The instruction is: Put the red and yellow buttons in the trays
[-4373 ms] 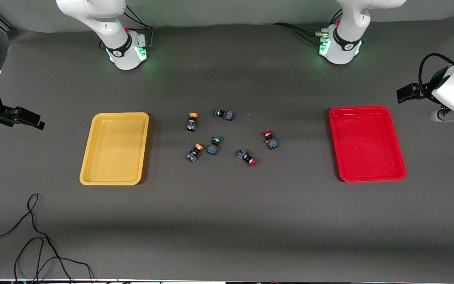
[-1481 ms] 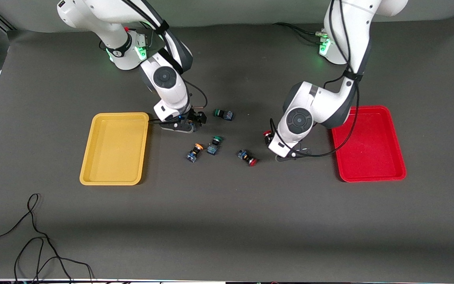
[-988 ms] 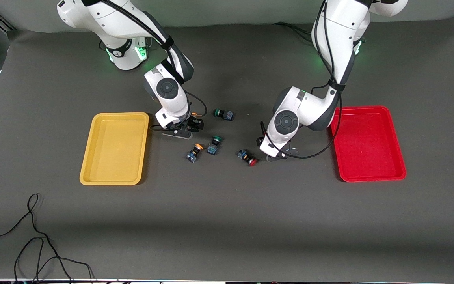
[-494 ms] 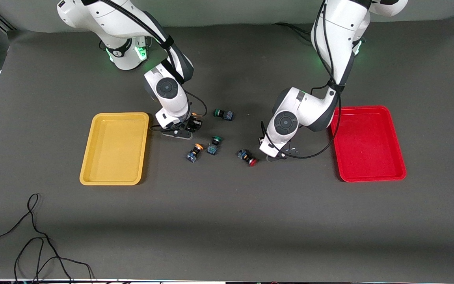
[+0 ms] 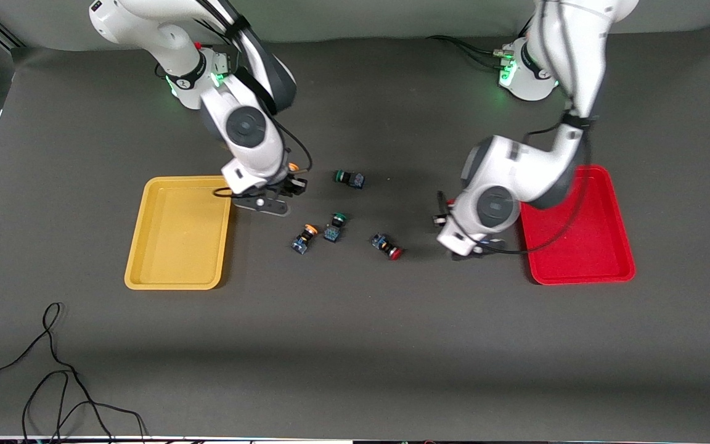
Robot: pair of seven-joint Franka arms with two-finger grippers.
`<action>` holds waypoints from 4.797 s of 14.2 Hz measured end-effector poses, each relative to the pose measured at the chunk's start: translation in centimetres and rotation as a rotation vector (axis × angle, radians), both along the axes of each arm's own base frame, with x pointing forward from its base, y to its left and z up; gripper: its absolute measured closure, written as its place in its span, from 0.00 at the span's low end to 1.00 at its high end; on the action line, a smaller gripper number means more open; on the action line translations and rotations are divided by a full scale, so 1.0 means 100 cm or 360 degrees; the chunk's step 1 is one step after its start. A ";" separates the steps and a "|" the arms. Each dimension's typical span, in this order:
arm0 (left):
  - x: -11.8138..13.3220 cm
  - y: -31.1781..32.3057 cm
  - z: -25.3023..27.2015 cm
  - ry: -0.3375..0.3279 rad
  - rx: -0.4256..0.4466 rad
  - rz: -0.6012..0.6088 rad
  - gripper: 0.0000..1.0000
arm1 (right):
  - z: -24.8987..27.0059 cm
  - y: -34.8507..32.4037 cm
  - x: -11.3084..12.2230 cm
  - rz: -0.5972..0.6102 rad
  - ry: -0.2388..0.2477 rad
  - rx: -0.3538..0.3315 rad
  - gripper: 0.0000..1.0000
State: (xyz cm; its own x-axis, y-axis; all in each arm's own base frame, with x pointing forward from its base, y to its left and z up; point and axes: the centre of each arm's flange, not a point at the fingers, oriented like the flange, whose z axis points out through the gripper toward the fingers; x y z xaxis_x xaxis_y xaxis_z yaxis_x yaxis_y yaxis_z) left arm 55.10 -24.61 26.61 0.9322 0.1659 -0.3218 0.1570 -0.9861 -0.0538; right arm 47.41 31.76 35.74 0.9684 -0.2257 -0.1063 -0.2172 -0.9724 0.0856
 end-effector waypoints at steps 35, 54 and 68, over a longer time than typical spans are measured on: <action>0.038 -0.174 -0.043 -0.0164 -0.0053 0.0861 0.01 | 0.003 -0.361 0.139 0.0318 0.0000 0.0205 0.00; 0.060 -0.043 0.016 0.0007 0.0267 0.0261 0.67 | 0.048 0.053 0.080 0.0044 -0.0205 0.0198 0.00; 0.017 0.236 -0.024 -0.0033 0.0512 -0.0212 0.67 | -0.181 0.013 0.072 -0.0367 -0.0364 0.0208 0.02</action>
